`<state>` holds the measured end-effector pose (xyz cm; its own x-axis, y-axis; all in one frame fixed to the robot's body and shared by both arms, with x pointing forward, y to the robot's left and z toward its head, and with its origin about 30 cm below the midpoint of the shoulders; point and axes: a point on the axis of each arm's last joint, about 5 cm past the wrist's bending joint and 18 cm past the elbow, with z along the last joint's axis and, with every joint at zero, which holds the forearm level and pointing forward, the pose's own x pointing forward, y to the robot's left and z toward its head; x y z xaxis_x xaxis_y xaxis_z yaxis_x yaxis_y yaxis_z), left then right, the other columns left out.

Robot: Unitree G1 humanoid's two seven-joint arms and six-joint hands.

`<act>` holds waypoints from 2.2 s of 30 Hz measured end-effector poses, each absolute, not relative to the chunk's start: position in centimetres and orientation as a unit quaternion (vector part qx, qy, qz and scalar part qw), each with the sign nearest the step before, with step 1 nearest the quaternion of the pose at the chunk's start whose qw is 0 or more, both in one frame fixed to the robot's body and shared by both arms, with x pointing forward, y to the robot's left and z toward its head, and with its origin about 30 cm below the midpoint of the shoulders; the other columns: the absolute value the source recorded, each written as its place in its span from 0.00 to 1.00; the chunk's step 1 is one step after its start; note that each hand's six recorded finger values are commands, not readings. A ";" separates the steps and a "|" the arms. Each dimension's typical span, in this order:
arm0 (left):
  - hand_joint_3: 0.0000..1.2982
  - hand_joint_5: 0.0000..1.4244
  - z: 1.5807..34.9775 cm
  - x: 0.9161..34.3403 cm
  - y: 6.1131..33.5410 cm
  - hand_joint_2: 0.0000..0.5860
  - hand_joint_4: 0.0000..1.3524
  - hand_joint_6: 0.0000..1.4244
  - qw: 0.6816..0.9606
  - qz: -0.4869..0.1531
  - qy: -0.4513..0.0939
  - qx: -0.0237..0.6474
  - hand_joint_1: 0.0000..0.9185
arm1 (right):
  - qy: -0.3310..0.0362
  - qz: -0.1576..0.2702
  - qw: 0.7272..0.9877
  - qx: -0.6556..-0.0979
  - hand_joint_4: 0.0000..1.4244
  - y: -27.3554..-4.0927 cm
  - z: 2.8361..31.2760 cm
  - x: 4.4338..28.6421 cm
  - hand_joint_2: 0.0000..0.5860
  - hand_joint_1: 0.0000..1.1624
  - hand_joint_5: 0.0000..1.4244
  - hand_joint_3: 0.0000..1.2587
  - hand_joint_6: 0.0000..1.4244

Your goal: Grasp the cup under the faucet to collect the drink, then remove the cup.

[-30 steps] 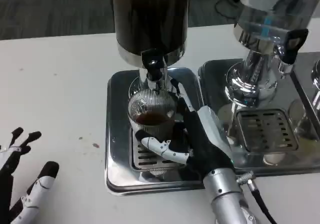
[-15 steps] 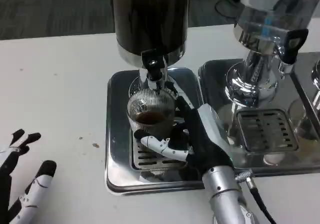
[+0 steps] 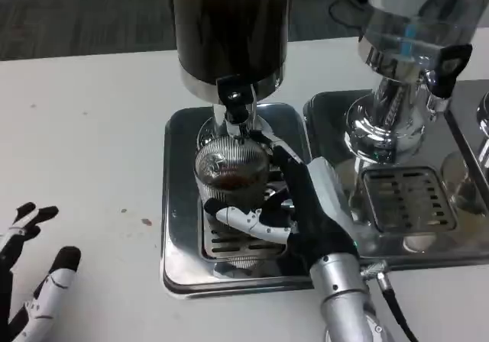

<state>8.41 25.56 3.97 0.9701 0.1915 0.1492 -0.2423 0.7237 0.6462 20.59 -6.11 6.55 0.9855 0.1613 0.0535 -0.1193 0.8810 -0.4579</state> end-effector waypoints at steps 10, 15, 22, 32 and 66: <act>0.23 0.17 3.9 8.3 25.5 0.35 0.09 0.00 0.928 0.120 -0.035 0.351 0.00 | -0.055 0.061 0.970 -0.230 0.32 -6.0 5.9 20.4 0.27 0.78 0.49 0.25 0.73; 0.23 0.17 3.9 8.3 25.5 0.35 0.09 0.00 0.928 0.121 -0.035 0.351 0.00 | -0.060 0.050 0.970 -0.231 0.35 -5.9 5.7 20.3 0.27 0.82 0.53 0.28 0.80; 0.23 0.17 3.9 8.3 25.5 0.35 0.09 0.00 0.928 0.122 -0.033 0.349 0.00 | -0.065 0.043 0.971 -0.226 0.38 -5.9 5.4 20.2 0.29 0.83 0.57 0.30 0.85; 0.23 0.17 3.9 8.3 25.5 0.35 0.09 0.00 0.928 0.123 -0.031 0.350 0.00 | -0.076 0.035 0.972 -0.219 0.39 -5.8 5.2 20.4 0.26 0.84 0.59 0.33 0.89; 0.18 0.13 3.8 9.0 25.5 0.30 0.00 0.00 0.930 0.105 -0.031 0.351 0.00 | -0.120 0.014 0.966 -0.228 0.43 -5.9 4.6 19.2 0.17 0.87 0.62 0.38 0.93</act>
<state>9.03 25.52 3.79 0.9762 0.1733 0.1304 -0.2163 0.7321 0.6460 19.19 -5.95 4.59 0.9710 0.0818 0.2245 0.0274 0.8952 -0.4448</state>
